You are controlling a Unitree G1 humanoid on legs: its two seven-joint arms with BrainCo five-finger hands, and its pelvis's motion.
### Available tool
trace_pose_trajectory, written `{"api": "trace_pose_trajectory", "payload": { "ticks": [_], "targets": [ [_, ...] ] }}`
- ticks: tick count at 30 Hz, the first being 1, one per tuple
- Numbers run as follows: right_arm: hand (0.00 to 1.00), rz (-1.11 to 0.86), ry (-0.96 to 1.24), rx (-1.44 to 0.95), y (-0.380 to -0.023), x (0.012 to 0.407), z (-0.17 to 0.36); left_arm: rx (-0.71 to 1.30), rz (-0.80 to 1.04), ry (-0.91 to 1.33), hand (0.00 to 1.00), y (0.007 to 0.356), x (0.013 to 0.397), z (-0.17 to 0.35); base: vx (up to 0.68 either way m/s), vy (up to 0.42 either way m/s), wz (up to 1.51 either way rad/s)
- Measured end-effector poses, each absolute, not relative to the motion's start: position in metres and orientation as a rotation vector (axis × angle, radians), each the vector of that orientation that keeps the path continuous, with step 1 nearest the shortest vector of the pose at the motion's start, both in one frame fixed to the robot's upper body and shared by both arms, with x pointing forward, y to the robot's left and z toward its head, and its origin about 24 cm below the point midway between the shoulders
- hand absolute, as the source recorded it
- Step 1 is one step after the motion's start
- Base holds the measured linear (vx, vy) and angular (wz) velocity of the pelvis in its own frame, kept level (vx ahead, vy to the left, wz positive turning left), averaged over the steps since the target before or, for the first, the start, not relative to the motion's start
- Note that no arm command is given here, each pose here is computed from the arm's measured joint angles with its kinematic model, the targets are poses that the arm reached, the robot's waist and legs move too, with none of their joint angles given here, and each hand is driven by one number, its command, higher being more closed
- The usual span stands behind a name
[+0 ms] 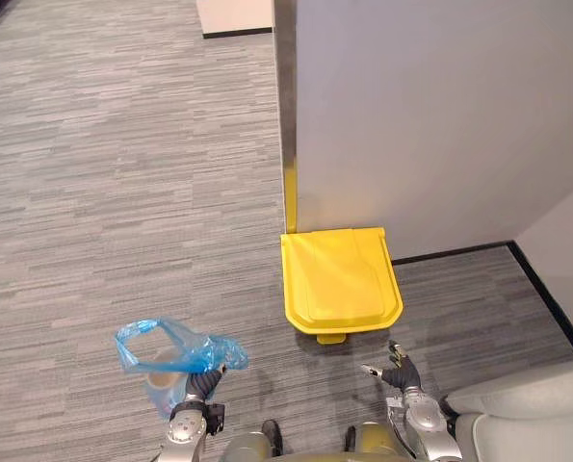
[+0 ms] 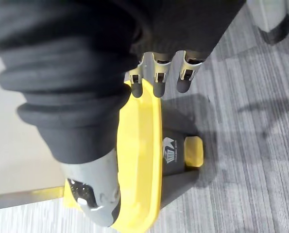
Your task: Gather rubbish on tea table into small bin, then transfer packed bag to large trash can.
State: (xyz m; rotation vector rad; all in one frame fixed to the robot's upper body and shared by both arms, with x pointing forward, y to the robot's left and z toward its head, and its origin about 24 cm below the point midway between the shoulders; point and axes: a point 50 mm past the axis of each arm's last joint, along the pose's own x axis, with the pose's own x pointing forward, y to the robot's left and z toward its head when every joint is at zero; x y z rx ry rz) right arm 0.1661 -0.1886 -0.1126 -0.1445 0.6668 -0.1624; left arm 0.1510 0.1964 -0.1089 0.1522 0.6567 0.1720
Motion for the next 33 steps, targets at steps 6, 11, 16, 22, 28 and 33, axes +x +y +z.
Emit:
{"api": "trace_pose_trajectory", "payload": {
  "ticks": [6, 11, 16, 22, 28, 33],
  "targets": [
    [0.0, -0.186, 0.67, -0.152, -0.197, 0.167, -0.112, 0.103, 0.157, 0.698, 1.0, 0.181, 0.14, -0.117, 0.14, -0.083, -0.04],
    [0.0, -0.211, 0.699, -0.146, -0.201, 0.156, -0.116, 0.094, 0.151, 0.697, 1.0, 0.177, 0.14, -0.117, 0.02, 0.035, 0.0],
    [0.0, -0.209, 0.702, -0.136, -0.198, 0.155, -0.117, 0.097, 0.151, 0.702, 1.0, 0.178, 0.139, -0.118, -0.03, 0.045, 0.04],
    [0.0, -0.205, 0.721, -0.121, -0.193, 0.152, -0.121, 0.112, 0.152, 0.739, 1.0, 0.181, 0.129, -0.123, -0.1, 0.005, 0.04],
    [0.0, -0.207, 0.735, -0.121, -0.193, 0.147, -0.123, 0.134, 0.159, 0.744, 1.0, 0.188, 0.127, -0.123, -0.14, -0.023, 0.0],
    [0.0, -0.208, 0.741, -0.122, -0.193, 0.145, -0.124, 0.134, 0.164, 0.765, 1.0, 0.189, 0.122, -0.126, -0.03, -0.001, -0.01]
  ]
}}
